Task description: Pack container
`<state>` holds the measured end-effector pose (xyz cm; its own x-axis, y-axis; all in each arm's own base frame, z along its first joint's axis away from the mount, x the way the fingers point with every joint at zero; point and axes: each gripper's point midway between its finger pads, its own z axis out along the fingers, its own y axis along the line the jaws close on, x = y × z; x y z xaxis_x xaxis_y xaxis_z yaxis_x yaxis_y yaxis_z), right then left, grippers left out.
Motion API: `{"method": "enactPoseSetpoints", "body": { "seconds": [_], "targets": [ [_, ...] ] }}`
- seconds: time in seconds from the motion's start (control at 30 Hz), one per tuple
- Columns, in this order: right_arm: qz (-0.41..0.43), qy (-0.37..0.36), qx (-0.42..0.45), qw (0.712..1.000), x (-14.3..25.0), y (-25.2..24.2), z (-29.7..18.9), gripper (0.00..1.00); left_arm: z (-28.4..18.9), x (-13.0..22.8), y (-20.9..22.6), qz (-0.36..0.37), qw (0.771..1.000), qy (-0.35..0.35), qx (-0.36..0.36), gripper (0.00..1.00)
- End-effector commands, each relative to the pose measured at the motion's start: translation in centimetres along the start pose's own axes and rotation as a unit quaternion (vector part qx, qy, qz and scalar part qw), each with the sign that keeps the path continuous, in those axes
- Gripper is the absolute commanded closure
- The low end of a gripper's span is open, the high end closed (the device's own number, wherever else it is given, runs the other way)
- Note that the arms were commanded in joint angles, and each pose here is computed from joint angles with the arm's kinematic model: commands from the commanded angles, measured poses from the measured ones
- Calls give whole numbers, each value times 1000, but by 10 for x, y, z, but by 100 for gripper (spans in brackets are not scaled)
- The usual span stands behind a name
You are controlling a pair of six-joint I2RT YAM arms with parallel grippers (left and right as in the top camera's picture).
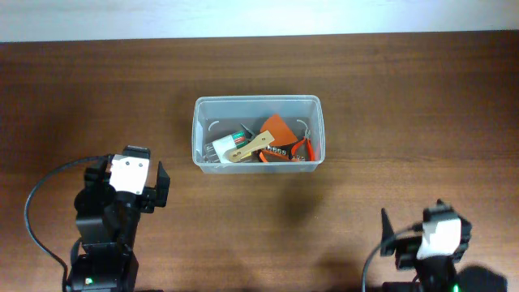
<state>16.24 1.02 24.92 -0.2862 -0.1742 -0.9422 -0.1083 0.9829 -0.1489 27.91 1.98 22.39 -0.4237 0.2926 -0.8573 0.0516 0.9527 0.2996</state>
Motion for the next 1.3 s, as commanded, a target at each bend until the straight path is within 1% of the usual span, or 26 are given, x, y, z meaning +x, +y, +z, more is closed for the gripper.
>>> {"method": "enactPoseSetpoints", "body": {
  "seconds": [0.0, 0.07, 0.2, 0.3, 0.33, 0.4, 0.57, 0.7, 0.73, 1.27],
  "targets": [
    [15, -19, -55, 998, 15, 22, 6, 1, -1, 1, 3, -6, 1000, 0, -7, 1],
    [13, -31, -54, 998, 14, 21, 21, 1, -1, 1, 3, -6, 1000, 0, -8, 1],
    [-2, -112, -24, 993, 3, 11, 54, 1, -1, 1, 3, -6, 1000, 0, -8, 1],
    [-3, -172, 25, 985, 0, -3, 72, 1, -1, 1, 3, -6, 1000, 0, -8, 1],
    [-2, -179, 39, 983, 1, -7, 75, 1, -1, 1, 3, -6, 1000, 0, -8, 1],
    [2, -177, 56, 983, 7, -12, 79, 1, -1, 1, 3, -6, 1000, 0, -8, 1],
    [18, -142, 85, 986, 33, -20, 90, 1, -1, 1, 3, -6, 1000, 0, -8, 1],
    [55, -95, 78, 991, 66, -16, 103, 1, -1, 1, 3, -6, 1000, 0, -8, 1],
    [56, -91, 72, 992, 69, -13, 104, 1, -1, 1, 3, -6, 1000, 0, -8, 1],
    [53, -93, 68, 992, 68, -12, 104, 1, -1, 1, 3, -6, 1000, 0, -7, 1]
  ]
}}
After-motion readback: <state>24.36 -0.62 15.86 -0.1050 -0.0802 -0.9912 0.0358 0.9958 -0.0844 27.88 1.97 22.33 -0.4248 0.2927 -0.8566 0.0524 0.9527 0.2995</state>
